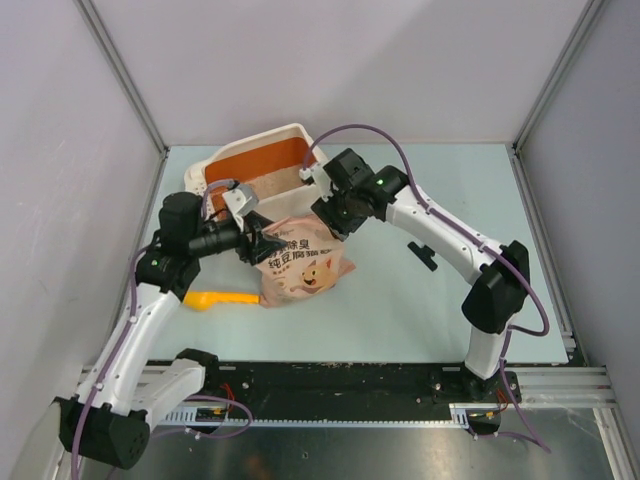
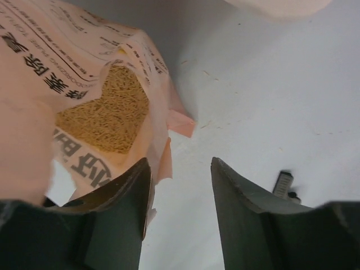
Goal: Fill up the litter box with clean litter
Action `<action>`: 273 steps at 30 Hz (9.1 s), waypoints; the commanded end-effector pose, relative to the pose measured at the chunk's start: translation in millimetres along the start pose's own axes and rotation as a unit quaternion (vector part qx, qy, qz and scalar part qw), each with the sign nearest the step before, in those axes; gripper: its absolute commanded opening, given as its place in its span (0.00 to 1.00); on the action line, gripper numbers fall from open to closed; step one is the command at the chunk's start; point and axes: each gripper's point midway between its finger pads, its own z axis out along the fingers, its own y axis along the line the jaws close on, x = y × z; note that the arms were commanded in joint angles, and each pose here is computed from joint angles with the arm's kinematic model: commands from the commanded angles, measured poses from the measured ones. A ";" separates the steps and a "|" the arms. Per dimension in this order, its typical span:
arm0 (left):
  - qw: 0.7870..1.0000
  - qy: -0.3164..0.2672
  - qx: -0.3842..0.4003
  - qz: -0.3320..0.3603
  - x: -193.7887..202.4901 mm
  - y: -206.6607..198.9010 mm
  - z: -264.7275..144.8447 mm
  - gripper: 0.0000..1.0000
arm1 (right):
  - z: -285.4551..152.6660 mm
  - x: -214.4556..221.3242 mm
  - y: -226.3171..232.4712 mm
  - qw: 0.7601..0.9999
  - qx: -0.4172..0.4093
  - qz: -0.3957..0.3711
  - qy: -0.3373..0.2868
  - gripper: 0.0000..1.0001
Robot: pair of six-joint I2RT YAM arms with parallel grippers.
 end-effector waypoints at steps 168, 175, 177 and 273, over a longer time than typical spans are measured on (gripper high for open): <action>0.961 0.058 -0.182 0.201 -127.9 77.9 36.8 0.00 | -192.4 -207.2 -25.0 0.872 -0.252 0.181 -0.378 0.97; 0.963 0.049 -0.173 0.202 -130.6 70.3 43.1 0.00 | -175.0 -213.3 -27.3 0.874 -0.250 0.190 -0.370 0.88; 0.962 0.050 -0.168 0.207 -130.0 68.7 44.5 0.00 | -171.1 -215.7 -25.9 0.874 -0.253 0.188 -0.370 0.86; 0.993 0.076 -0.010 0.088 -43.5 8.0 48.3 0.00 | 13.6 -73.4 -44.0 0.965 -0.064 0.163 -0.193 0.00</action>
